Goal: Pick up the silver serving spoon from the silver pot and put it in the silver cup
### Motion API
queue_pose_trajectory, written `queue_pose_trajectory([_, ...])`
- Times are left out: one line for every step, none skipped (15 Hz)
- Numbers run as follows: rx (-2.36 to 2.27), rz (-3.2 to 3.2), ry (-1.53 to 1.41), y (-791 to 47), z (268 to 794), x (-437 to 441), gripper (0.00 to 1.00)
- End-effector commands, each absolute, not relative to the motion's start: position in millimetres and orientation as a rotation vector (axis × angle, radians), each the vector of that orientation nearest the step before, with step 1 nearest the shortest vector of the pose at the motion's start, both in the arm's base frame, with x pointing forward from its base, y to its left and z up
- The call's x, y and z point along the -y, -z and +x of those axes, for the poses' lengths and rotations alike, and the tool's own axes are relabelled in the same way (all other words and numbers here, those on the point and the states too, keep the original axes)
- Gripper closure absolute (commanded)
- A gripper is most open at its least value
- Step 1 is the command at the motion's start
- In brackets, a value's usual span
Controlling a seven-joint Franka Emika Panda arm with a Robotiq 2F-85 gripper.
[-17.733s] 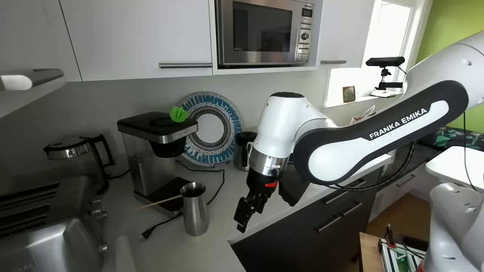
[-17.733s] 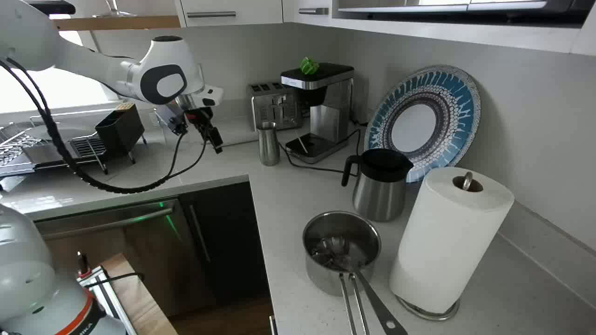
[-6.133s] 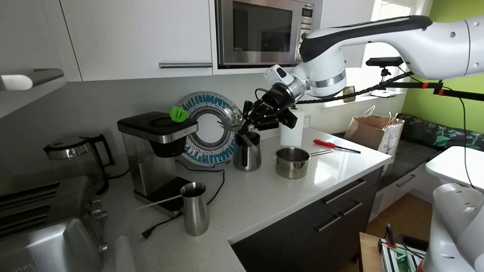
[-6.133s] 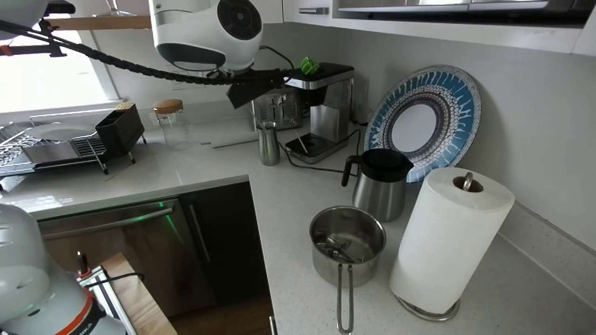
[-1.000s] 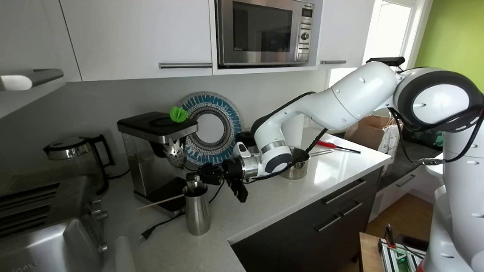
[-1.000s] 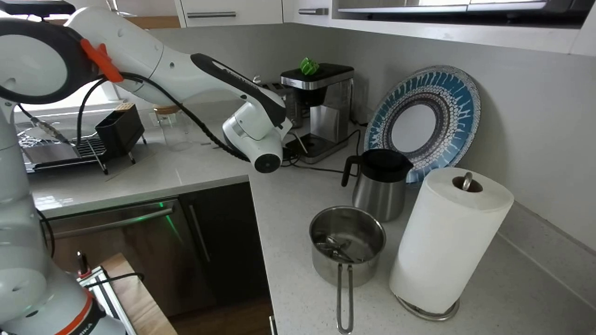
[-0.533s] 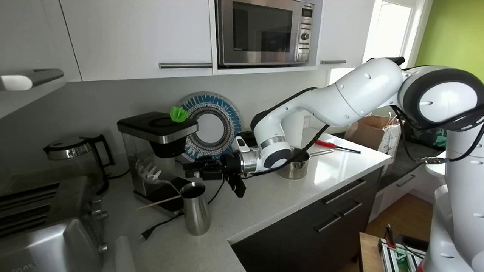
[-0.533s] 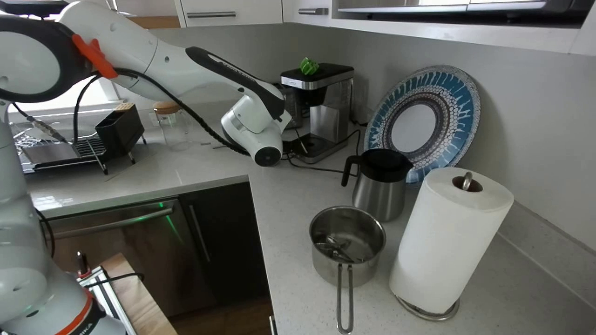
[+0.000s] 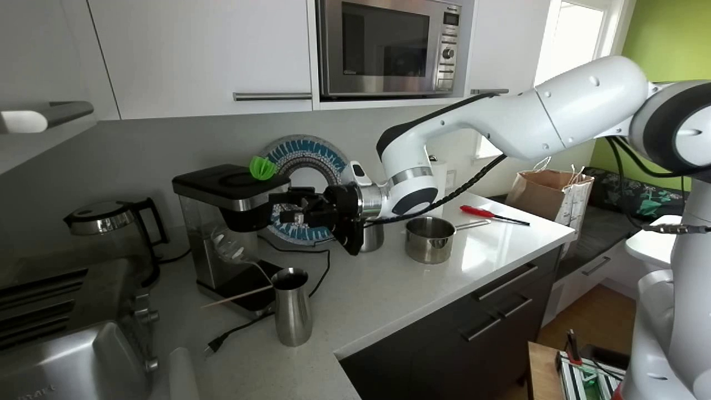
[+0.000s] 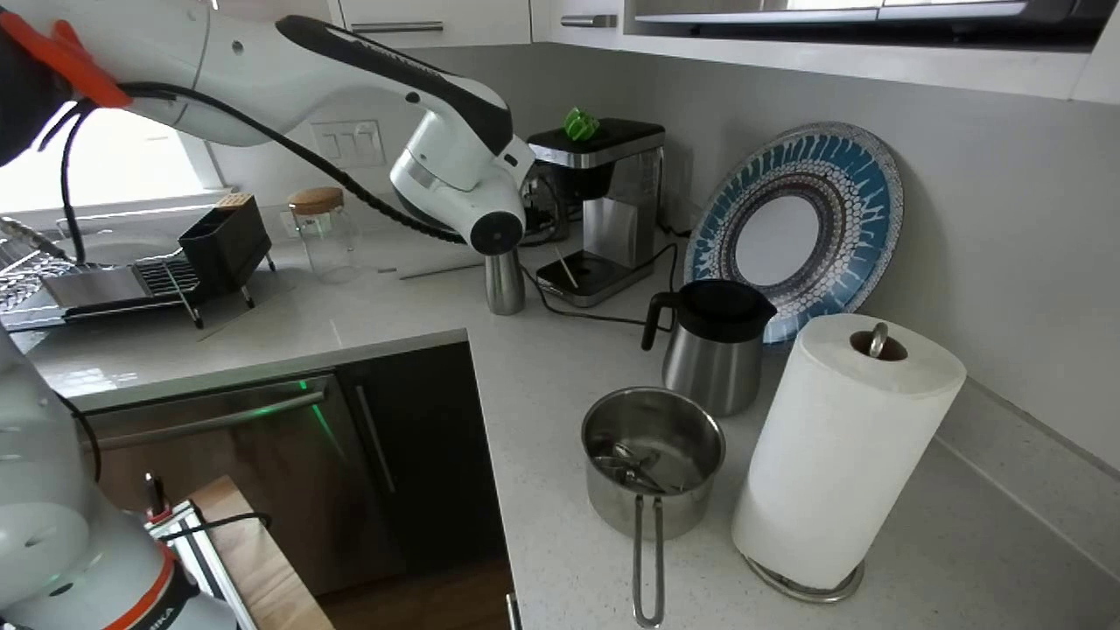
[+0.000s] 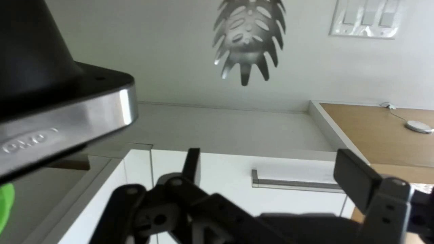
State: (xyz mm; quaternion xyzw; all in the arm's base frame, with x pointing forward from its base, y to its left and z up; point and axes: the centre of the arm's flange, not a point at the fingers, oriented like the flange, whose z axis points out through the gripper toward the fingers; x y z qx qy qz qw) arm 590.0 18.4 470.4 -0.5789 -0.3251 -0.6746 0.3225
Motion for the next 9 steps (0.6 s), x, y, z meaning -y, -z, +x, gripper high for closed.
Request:
queue_pose_trajectory([1.027, -1.533, 1.59, -519, 543, -26, 0.0])
queue_pose_trajectory([1.089, -1.538, 1.546, -532, 527, -27, 0.0])
queue_pose_trajectory([1.157, -1.543, 1.501, -546, 510, -25, 0.0])
queue_pose_trajectory([1.221, -1.519, 1.456, -561, 492, -22, 0.0])
queue_pose_trajectory([1.286, -1.476, 1.415, -575, 476, -20, 0.0])
queue_pose_trajectory([1.345, -1.416, 1.389, -588, 458, -18, 0.0])
queue_pose_trajectory([1.403, -1.355, 1.364, -602, 440, -15, 0.0])
queue_pose_trajectory([1.329, -1.413, 1.402, -583, 485, -29, 0.0])
queue_pose_trajectory([1.368, -1.377, 1.384, -596, 468, -25, 0.0])
